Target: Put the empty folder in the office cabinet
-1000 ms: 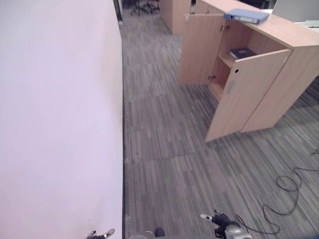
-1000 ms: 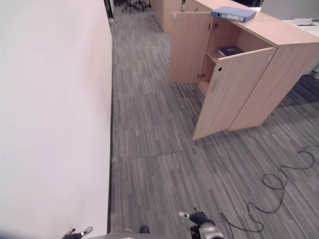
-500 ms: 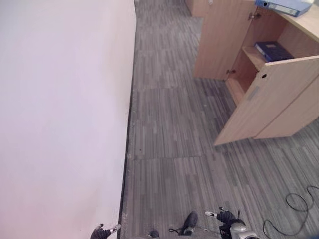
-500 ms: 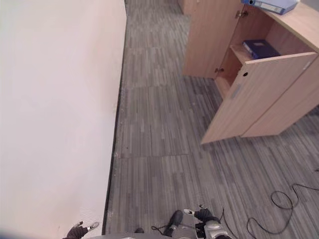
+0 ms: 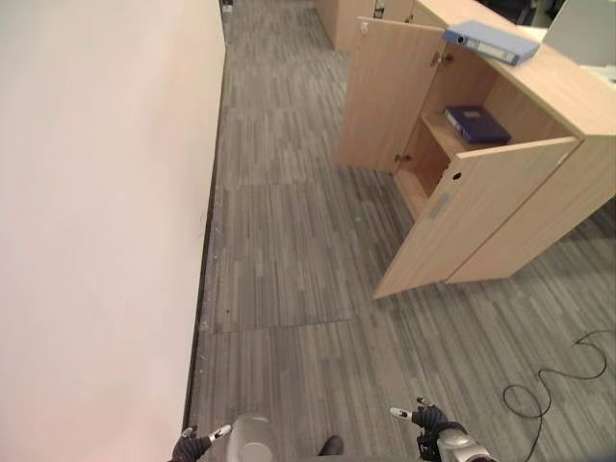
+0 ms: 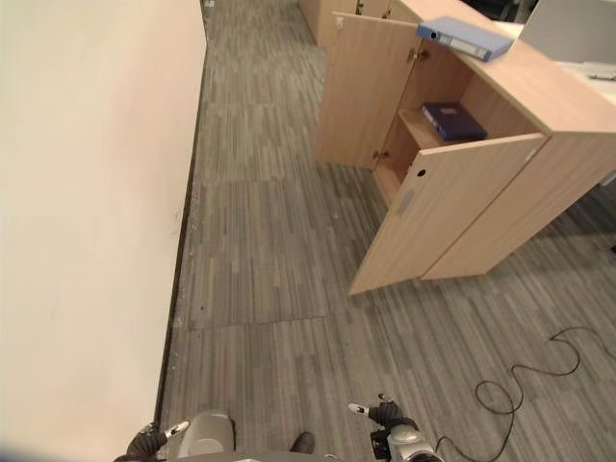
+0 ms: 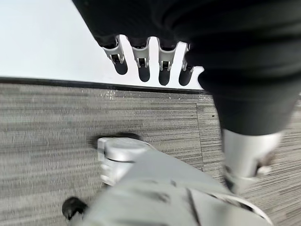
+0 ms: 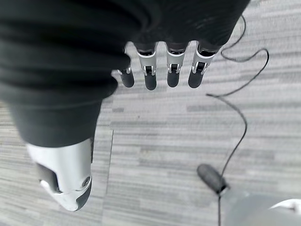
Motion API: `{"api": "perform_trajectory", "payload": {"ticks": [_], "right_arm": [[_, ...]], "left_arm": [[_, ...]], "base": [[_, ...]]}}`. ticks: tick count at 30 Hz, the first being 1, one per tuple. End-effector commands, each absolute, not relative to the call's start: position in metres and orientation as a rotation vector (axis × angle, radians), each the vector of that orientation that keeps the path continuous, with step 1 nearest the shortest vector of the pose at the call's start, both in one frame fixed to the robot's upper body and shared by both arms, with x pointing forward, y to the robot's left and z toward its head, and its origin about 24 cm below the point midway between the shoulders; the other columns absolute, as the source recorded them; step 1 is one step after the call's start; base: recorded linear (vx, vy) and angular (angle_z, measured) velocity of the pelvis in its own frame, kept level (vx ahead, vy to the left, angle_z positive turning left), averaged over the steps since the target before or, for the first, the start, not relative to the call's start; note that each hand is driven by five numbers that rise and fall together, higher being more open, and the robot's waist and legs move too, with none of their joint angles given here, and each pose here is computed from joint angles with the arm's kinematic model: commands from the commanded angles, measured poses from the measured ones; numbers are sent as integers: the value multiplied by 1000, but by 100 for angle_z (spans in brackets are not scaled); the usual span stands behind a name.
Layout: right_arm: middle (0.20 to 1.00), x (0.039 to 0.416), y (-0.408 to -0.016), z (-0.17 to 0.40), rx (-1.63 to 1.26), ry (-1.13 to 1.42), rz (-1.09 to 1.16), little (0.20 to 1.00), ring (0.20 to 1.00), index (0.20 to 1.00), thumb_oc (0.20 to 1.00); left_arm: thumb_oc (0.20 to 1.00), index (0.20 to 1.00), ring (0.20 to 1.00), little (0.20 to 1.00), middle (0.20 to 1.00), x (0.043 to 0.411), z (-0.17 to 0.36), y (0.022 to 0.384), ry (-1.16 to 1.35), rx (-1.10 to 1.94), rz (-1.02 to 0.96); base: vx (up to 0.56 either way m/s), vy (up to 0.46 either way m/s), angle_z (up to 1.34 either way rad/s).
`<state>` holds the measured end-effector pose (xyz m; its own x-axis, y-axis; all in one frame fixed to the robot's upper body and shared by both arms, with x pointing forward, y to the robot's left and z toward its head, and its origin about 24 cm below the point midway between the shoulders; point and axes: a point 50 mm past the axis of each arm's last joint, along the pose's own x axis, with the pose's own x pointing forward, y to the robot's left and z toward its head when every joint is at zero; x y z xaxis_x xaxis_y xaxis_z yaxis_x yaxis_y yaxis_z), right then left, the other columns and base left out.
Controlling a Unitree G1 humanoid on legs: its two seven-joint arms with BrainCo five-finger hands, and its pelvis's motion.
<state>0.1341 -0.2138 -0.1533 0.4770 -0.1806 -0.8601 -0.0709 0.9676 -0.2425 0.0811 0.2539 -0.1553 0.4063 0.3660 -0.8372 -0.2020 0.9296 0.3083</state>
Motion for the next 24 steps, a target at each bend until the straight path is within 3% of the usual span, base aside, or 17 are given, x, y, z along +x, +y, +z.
{"api": "perform_trajectory", "payload": {"ticks": [1,12,21,24], "right_arm": [[1000,139,-224,-150,-256,1062,-128,1000,1000,1000,1000],[1000,130,-219,-155,-247,1110,-104,1000,1000,1000,1000],[1000,122,-222,-157,-250,1144,-82,1000,1000,1000,1000],[1000,130,-217,-155,-264,1110,-48,1000,1000,1000,1000]], "left_arm": [[1000,1000,1000,1000,1000,79,-151,269,1077,189,434],[1000,1000,1000,1000,1000,49,-159,265,1188,123,506],[1000,1000,1000,1000,1000,50,-157,271,1208,195,430],[1000,1000,1000,1000,1000,52,-156,271,1204,223,395]], "base": [[262,148,0],[311,321,-62],[370,568,12],[243,239,-6]]}}
